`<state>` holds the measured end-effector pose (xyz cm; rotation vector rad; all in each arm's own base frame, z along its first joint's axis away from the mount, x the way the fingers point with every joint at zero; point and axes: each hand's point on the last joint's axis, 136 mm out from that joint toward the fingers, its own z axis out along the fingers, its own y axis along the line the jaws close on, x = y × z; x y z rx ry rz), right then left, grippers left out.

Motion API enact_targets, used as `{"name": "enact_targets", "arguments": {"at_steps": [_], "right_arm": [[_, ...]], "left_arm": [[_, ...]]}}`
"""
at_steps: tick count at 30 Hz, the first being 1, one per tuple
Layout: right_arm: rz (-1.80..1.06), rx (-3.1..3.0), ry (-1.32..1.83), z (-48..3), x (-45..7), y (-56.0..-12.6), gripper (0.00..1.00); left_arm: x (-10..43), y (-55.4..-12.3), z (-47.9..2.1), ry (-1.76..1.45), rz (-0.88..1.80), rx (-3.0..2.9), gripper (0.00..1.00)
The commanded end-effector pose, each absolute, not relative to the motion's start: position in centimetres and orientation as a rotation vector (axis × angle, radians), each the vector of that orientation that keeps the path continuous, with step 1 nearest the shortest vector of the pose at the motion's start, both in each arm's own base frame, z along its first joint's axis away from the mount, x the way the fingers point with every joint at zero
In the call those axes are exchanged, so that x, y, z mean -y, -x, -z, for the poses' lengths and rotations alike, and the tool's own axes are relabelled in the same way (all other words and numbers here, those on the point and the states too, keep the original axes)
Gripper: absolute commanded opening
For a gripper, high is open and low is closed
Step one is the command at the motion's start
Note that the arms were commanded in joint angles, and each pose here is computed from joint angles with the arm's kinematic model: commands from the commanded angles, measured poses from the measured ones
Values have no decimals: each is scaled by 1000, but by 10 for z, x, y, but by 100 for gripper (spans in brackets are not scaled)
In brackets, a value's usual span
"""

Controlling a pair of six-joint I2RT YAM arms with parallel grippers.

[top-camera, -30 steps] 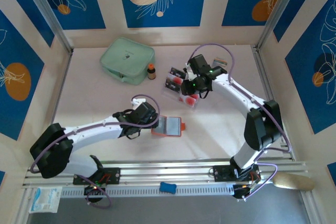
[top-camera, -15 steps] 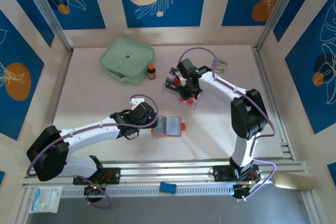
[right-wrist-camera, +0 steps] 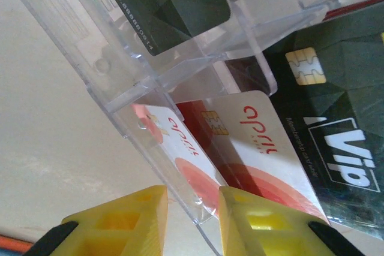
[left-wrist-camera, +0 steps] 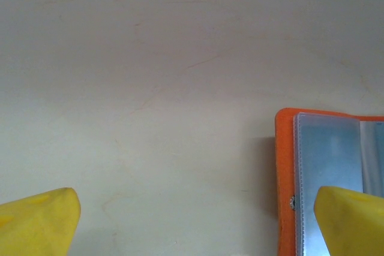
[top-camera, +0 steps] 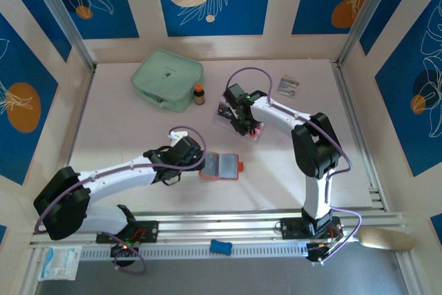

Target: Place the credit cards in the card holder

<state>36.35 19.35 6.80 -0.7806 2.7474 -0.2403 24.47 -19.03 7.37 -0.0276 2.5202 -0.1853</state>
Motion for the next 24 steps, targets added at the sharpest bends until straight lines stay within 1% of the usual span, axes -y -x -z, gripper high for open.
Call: {"name": "enact_targets", "arguments": {"at_steps": [1, 11, 24], "right_arm": [[277, -2709, 782, -79, -190, -368, 30], [194, -2646, 712, -108, -193, -373, 30], [198, -2713, 707, -79, -186, -376, 29]], "left_arm": [[184, -245, -73, 30, 168, -2518, 100], [184, -244, -73, 32, 168, -2522, 100], [183, -244, -72, 33, 165, -2523, 100]]}}
